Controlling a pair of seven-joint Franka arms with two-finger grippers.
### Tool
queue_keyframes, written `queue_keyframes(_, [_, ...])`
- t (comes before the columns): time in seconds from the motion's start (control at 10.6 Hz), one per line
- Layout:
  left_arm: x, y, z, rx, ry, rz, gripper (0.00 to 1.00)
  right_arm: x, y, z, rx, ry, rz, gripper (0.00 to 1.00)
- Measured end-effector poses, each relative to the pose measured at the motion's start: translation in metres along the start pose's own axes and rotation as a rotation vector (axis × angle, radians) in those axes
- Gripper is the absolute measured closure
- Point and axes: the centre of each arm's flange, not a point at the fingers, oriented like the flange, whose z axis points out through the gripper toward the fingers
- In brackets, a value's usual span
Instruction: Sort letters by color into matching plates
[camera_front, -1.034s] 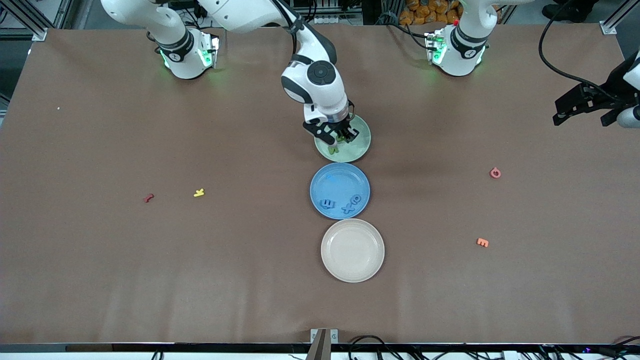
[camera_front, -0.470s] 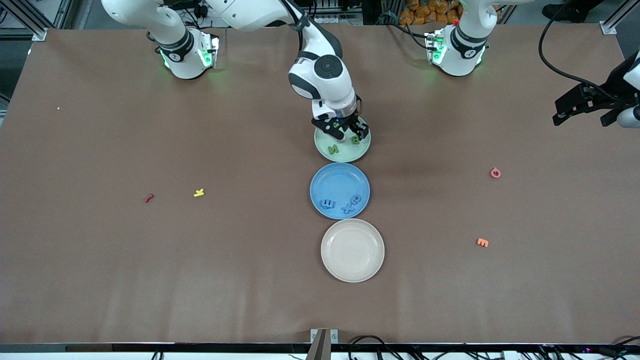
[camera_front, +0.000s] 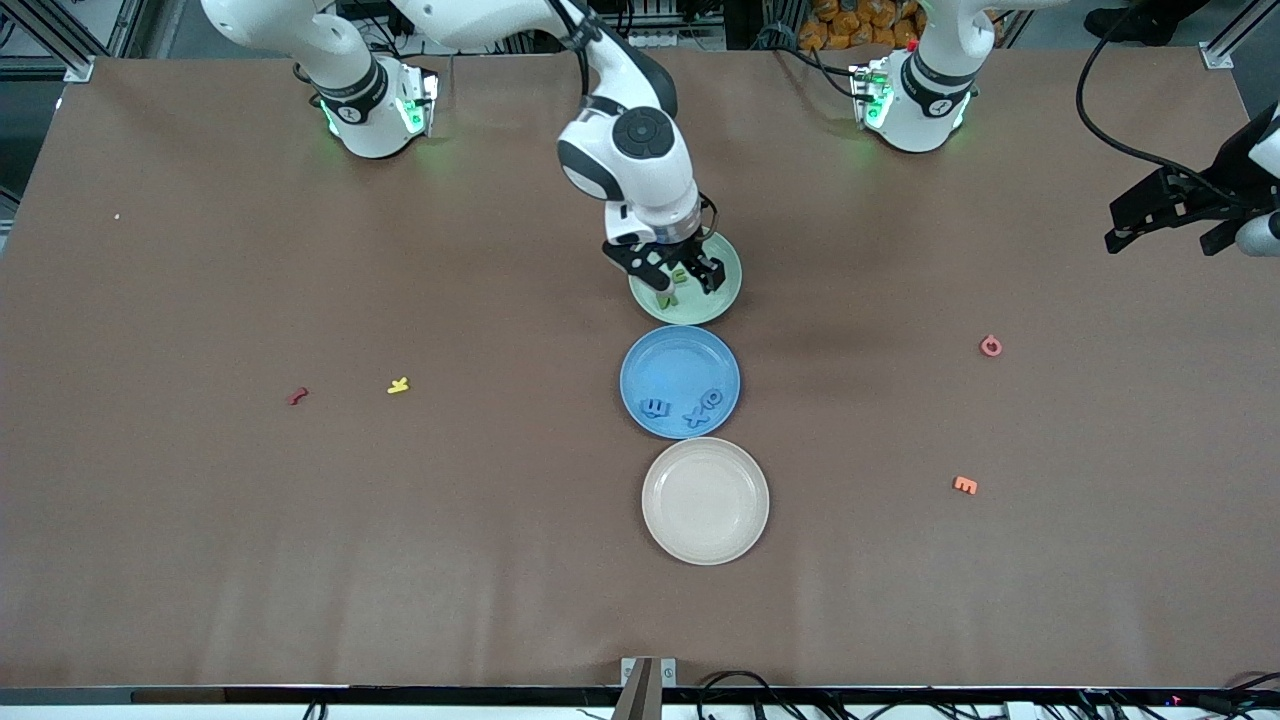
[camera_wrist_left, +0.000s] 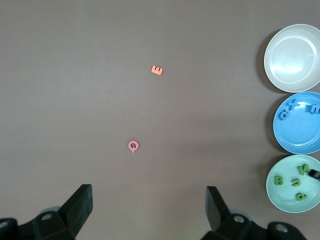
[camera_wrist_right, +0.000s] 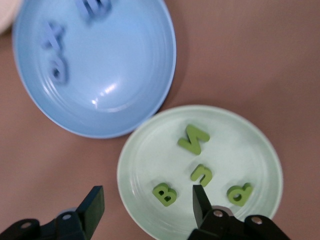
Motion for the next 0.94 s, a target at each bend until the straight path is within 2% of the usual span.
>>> queue_keyframes(0.28, [0.002, 0.0, -0.002, 0.0, 0.021, 0.001, 0.0, 0.038, -0.005, -0.09, -0.006, 0.016, -0.02, 0.19])
queue_keyframes(0.56, [0.004, 0.001, -0.004, -0.001, 0.042, 0.001, 0.0, 0.073, 0.011, -0.174, 0.04, 0.023, -0.1, 0.15])
queue_keyframes(0.75, [0.005, 0.001, -0.004, -0.001, 0.044, 0.002, 0.0, 0.108, 0.034, -0.229, 0.029, -0.005, -0.182, 0.12])
queue_keyframes(0.94, [0.005, 0.001, -0.004, -0.001, 0.044, 0.002, 0.0, 0.149, 0.06, -0.285, 0.025, -0.005, -0.259, 0.11])
